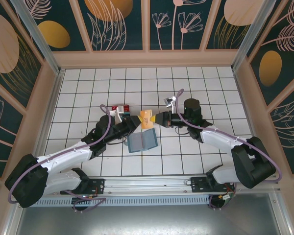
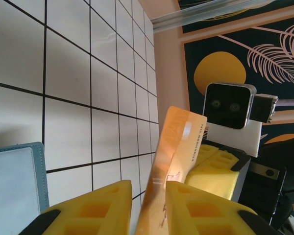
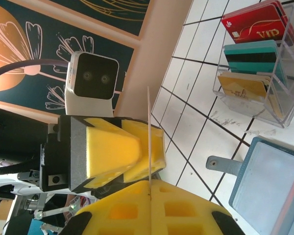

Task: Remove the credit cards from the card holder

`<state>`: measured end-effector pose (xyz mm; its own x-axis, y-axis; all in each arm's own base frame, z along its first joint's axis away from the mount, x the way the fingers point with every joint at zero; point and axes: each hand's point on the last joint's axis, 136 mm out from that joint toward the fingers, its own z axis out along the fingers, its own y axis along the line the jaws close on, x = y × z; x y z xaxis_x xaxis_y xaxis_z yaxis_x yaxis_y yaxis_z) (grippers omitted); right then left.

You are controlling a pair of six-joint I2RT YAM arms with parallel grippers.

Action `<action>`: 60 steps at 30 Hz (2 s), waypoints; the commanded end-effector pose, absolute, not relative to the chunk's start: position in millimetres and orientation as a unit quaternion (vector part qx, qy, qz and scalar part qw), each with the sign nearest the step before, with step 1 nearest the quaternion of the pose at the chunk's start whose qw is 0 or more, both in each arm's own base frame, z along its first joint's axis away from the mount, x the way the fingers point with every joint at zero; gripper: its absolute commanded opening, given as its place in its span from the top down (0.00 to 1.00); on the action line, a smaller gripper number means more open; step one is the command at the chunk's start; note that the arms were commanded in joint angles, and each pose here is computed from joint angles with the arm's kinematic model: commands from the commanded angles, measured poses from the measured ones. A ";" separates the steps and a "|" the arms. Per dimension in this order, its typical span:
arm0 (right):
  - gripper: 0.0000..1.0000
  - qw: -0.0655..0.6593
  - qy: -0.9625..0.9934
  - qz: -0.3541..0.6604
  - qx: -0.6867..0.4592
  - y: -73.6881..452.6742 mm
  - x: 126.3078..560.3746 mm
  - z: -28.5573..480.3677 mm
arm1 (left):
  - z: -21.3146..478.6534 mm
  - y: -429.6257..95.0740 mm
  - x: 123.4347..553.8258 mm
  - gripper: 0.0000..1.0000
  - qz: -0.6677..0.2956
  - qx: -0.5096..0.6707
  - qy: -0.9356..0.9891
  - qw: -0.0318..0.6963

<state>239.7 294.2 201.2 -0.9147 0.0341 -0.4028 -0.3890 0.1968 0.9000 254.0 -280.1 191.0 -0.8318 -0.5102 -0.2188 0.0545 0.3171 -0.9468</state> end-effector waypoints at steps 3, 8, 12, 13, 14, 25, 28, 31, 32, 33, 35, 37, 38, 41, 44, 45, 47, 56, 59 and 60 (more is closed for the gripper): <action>1.00 0.160 0.745 0.634 -0.136 301.0 232.9 202.3 | 199.7 -280.1 253.5 0.87 -0.583 -0.139 0.758 0.257; 1.00 0.163 0.751 0.626 -0.134 300.5 234.1 198.5 | 201.4 -278.2 252.2 1.00 -0.585 -0.138 0.755 0.260; 0.54 0.168 0.767 0.606 -0.129 297.5 237.1 190.5 | 199.9 -274.3 253.2 1.00 -0.570 -0.138 0.764 0.268; 0.45 0.171 0.771 0.600 -0.126 296.1 238.2 188.7 | 198.6 -273.5 253.4 1.00 -0.564 -0.137 0.768 0.270; 0.38 0.175 0.775 0.594 -0.124 294.3 239.4 187.3 | 196.3 -272.3 253.4 1.00 -0.556 -0.136 0.773 0.271; 0.14 0.228 0.803 0.536 -0.131 276.2 241.5 190.8 | 175.4 -237.1 267.0 1.00 -0.334 -0.043 0.879 0.338; 0.10 0.247 0.807 0.518 -0.136 270.4 242.2 193.2 | 178.3 -225.3 277.7 1.00 -0.259 0.003 0.892 0.369; 0.06 0.273 0.807 0.505 -0.139 264.1 242.2 200.4 | 182.2 -214.9 289.1 1.00 -0.197 0.044 0.892 0.405; 0.05 0.284 0.806 0.500 -0.141 261.8 242.3 203.8 | 185.6 -213.4 293.0 1.00 -0.181 0.063 0.888 0.419; 0.03 0.291 0.805 0.497 -0.142 260.1 242.2 206.4 | 188.9 -214.0 295.7 1.00 -0.171 0.082 0.882 0.430; 0.01 0.307 0.803 0.490 -0.143 255.9 242.3 211.9 | 197.6 -215.1 301.1 1.00 -0.149 0.126 0.867 0.459; 0.01 0.325 0.802 0.482 -0.141 251.3 243.2 217.6 | 204.1 -216.2 304.4 1.00 -0.133 0.158 0.852 0.480; 0.01 0.337 0.800 0.476 -0.141 248.5 243.8 220.6 | 207.0 -216.6 305.8 1.00 -0.124 0.177 0.843 0.492; 0.01 0.370 0.793 0.465 -0.137 240.0 244.4 229.6 | 215.0 -217.3 309.0 1.00 -0.098 0.220 0.821 0.518; 0.01 0.402 0.786 0.454 -0.123 230.5 245.8 237.6 | 207.4 -217.9 311.1 1.00 -0.046 0.291 0.811 0.505; 0.01 0.413 0.782 0.450 -0.119 227.1 246.1 240.1 | 202.1 -217.8 311.0 1.00 -0.028 0.318 0.809 0.493; 0.01 0.432 0.777 0.443 -0.112 221.2 246.6 242.5 | 191.0 -217.6 310.8 1.00 0.004 0.366 0.802 0.471; 0.01 0.515 0.729 0.434 -0.120 204.5 238.9 260.6 | 165.0 -218.8 299.4 1.00 0.066 0.535 0.731 0.417; 0.01 0.527 0.725 0.428 -0.117 200.6 239.1 263.0 | 145.1 -211.5 294.0 1.00 0.091 0.585 0.714 0.373; 0.01 0.528 0.725 0.426 -0.117 200.1 239.2 262.5 | 137.7 -208.7 292.9 1.00 0.097 0.597 0.712 0.358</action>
<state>236.0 205.1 245.8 -0.5035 0.2538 -0.8259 -0.5902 0.5971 0.5433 298.8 -216.5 157.1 -0.1279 0.8249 -0.5507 0.7211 0.4585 0.5194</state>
